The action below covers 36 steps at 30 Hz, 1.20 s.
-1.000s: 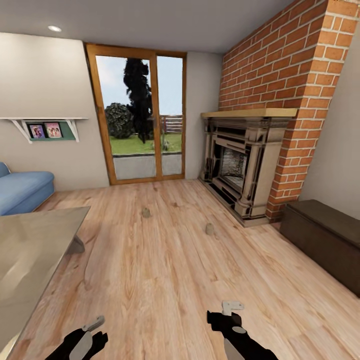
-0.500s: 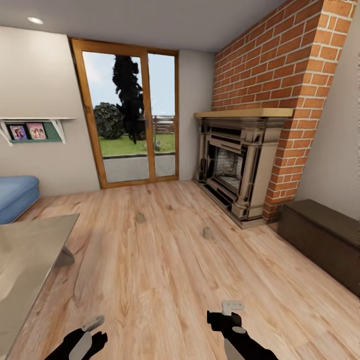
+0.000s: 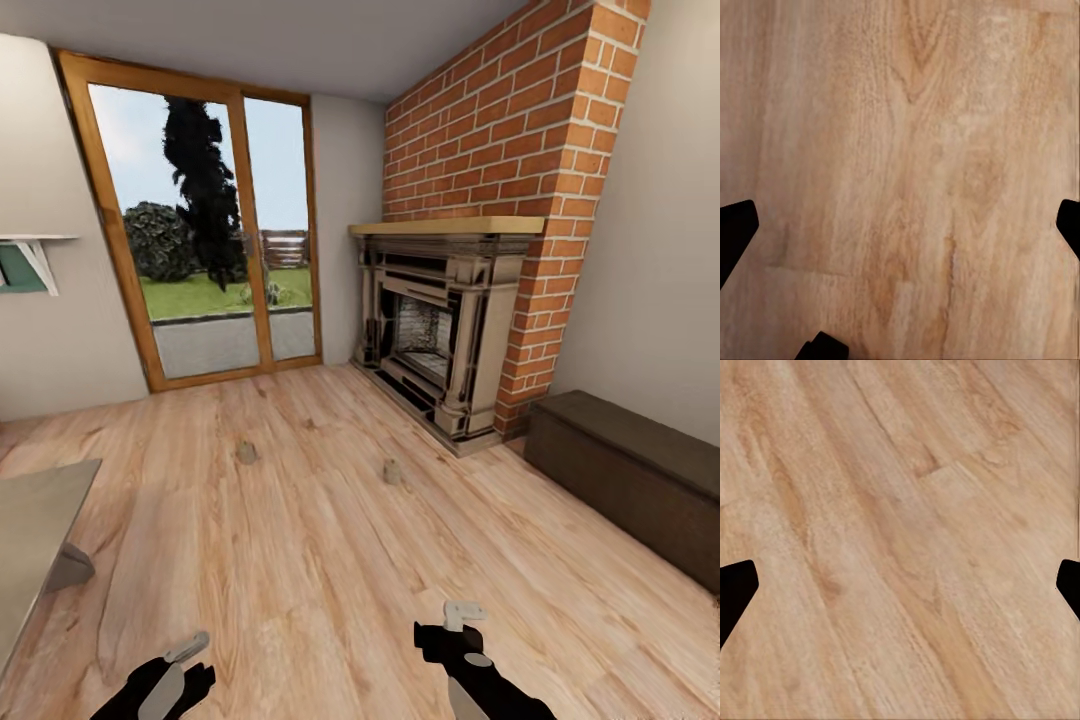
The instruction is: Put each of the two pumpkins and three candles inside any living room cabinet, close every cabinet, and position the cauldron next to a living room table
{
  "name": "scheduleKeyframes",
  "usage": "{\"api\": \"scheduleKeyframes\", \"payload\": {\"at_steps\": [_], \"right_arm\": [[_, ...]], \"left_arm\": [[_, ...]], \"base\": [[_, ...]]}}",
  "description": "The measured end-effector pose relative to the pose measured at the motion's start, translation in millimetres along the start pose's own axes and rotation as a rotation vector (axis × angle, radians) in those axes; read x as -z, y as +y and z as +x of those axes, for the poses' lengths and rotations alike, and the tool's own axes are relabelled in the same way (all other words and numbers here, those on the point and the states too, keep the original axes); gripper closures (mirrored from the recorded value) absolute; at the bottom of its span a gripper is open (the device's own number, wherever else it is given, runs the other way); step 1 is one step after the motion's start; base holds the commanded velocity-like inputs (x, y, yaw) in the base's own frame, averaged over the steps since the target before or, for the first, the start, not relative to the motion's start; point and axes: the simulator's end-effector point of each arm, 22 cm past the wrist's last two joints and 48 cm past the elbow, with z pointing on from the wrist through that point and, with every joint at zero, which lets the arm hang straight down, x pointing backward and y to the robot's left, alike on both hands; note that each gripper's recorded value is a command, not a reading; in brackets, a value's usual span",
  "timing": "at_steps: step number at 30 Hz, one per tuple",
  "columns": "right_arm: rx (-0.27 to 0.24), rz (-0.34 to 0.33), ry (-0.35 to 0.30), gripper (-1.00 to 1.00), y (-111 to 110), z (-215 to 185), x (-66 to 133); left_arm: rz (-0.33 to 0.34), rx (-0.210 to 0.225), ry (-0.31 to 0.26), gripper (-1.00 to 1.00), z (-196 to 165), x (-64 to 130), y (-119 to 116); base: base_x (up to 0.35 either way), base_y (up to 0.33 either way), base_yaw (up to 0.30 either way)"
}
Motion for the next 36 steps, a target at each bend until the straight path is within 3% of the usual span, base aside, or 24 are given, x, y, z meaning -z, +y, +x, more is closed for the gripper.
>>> {"api": "scheduleKeyframes", "payload": {"at_steps": [15,36], "right_arm": [[0.001,-0.001,0.005,-1.00,0.3,1.1,0.0],[-0.002,-0.002,0.009,-1.00,0.4,1.9,0.0]], "left_arm": [[0.001,0.000,-0.001,-1.00,-0.4,0.1,-0.3],[0.000,0.001,-0.001,-1.00,-0.2,0.0,-0.3]], "base": [[0.338,0.028,-0.290],[0.282,0.215,-0.290]]}}
